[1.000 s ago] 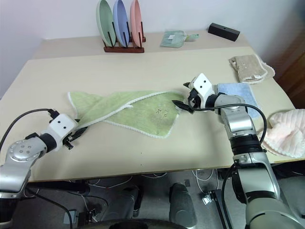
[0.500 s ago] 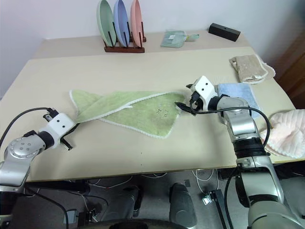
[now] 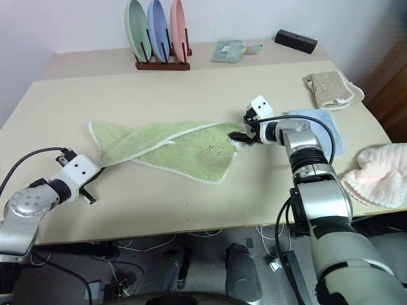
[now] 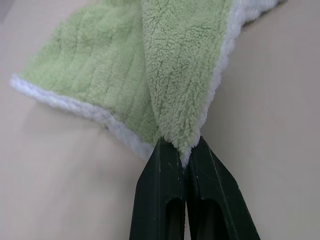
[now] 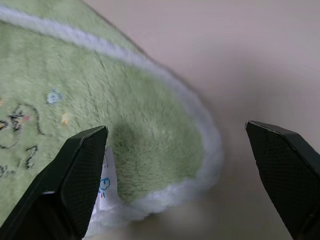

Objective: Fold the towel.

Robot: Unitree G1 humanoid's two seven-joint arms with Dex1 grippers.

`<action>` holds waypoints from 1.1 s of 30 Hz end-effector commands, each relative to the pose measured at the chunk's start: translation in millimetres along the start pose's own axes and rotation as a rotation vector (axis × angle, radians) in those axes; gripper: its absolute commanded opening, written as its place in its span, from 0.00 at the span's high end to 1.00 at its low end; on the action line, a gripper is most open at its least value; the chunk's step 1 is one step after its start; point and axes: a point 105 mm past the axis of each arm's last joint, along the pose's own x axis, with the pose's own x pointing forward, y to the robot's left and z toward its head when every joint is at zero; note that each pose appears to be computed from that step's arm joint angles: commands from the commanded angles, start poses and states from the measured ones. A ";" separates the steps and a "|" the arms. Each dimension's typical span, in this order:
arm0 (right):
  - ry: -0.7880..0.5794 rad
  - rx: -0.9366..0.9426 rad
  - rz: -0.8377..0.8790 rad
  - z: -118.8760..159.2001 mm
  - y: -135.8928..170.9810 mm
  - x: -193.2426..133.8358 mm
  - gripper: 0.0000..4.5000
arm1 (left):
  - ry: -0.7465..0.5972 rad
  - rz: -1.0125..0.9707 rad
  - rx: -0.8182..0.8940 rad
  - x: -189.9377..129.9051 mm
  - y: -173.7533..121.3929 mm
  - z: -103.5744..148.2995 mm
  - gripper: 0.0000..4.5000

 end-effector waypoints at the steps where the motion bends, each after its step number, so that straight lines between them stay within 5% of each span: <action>1: -0.035 -0.027 -0.020 17.2 -3.3 -0.7 0.24 | -0.027 0.032 0.006 -6.2 7.5 7.2 1.00; 8: -0.081 -0.016 0.008 26.0 -1.3 -2.9 0.99 | -0.014 0.024 -0.007 -10.2 7.4 1.9 1.00; 15: -0.173 -0.273 -0.087 69.2 -12.6 -19.5 0.99 | -0.059 0.107 -0.062 -14.6 40.5 7.7 1.00; 21: -0.370 -0.517 -0.283 156.3 -23.0 -53.7 0.99 | -0.246 0.408 -0.091 -5.0 141.7 66.0 1.00; 26: -0.572 -0.668 -0.332 223.1 -8.9 -93.1 0.99 | -0.424 0.639 -0.135 -31.3 221.7 118.9 1.00; 28: -0.621 -0.721 -0.273 229.9 2.0 -101.8 0.99 | -0.443 0.618 -0.116 -37.7 224.6 121.5 1.00; 33: -0.566 -0.789 -0.030 193.2 27.4 -109.5 0.99 | -0.420 0.414 -0.090 -51.3 184.8 96.6 1.00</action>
